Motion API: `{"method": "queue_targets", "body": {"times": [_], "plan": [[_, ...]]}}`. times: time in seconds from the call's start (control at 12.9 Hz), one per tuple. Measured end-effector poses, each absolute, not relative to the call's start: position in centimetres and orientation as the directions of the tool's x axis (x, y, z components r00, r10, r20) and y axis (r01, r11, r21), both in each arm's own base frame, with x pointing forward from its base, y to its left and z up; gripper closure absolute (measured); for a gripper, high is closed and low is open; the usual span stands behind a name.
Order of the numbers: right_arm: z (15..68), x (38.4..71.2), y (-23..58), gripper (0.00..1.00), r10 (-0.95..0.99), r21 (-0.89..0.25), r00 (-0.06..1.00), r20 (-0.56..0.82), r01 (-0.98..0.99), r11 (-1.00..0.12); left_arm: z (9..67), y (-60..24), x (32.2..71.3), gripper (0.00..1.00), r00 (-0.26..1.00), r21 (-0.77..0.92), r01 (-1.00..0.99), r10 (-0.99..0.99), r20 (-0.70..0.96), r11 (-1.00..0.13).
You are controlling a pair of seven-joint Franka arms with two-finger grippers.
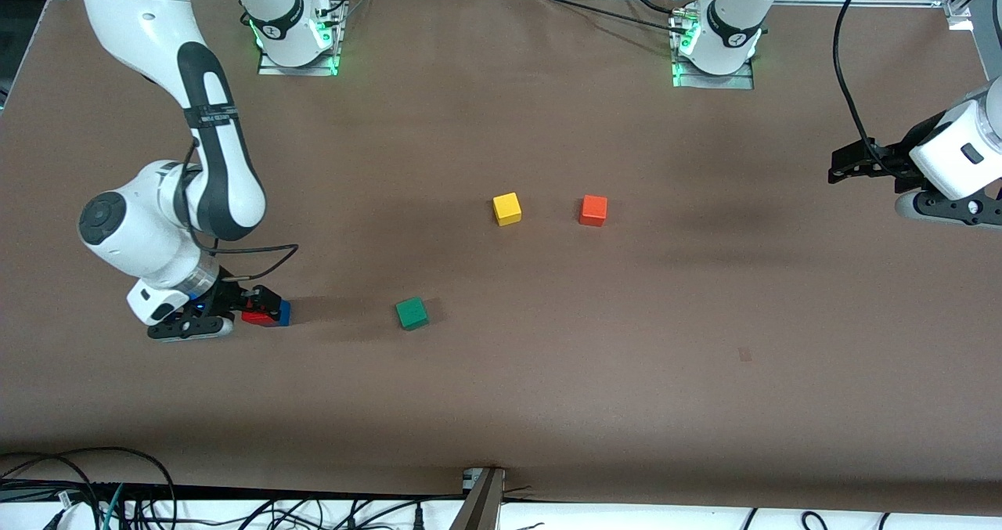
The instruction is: Pass red block to right arm, stack on blue
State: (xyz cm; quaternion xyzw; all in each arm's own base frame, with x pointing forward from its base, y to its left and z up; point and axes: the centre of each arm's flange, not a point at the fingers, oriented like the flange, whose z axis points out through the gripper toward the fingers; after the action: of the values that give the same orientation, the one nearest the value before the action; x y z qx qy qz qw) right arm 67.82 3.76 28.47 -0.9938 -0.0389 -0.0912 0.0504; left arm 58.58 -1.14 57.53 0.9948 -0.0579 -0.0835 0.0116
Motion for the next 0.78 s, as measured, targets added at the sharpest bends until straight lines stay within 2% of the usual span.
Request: {"method": "queue_targets", "body": {"times": [0.23,0.47,0.78], "plan": [[33.8,68.4,1.7,0.00,0.120,-0.065,0.987,0.103,0.127,-0.990,57.5,-1.1,58.6,0.00,0.979,0.033,-0.113,-0.117,-0.164,-0.993],[39.6,68.5,1.2,0.00,0.133,-0.087,0.990,0.050,0.137,-0.987,57.6,-1.1,58.6,0.00,0.979,0.033,-0.113,-0.117,-0.164,-0.993],[45.2,66.8,0.8,0.00,0.072,-0.093,0.997,0.004,0.072,-0.993,57.6,-1.1,58.6,0.00,0.980,0.033,-0.113,-0.117,-0.164,-0.993]]}}
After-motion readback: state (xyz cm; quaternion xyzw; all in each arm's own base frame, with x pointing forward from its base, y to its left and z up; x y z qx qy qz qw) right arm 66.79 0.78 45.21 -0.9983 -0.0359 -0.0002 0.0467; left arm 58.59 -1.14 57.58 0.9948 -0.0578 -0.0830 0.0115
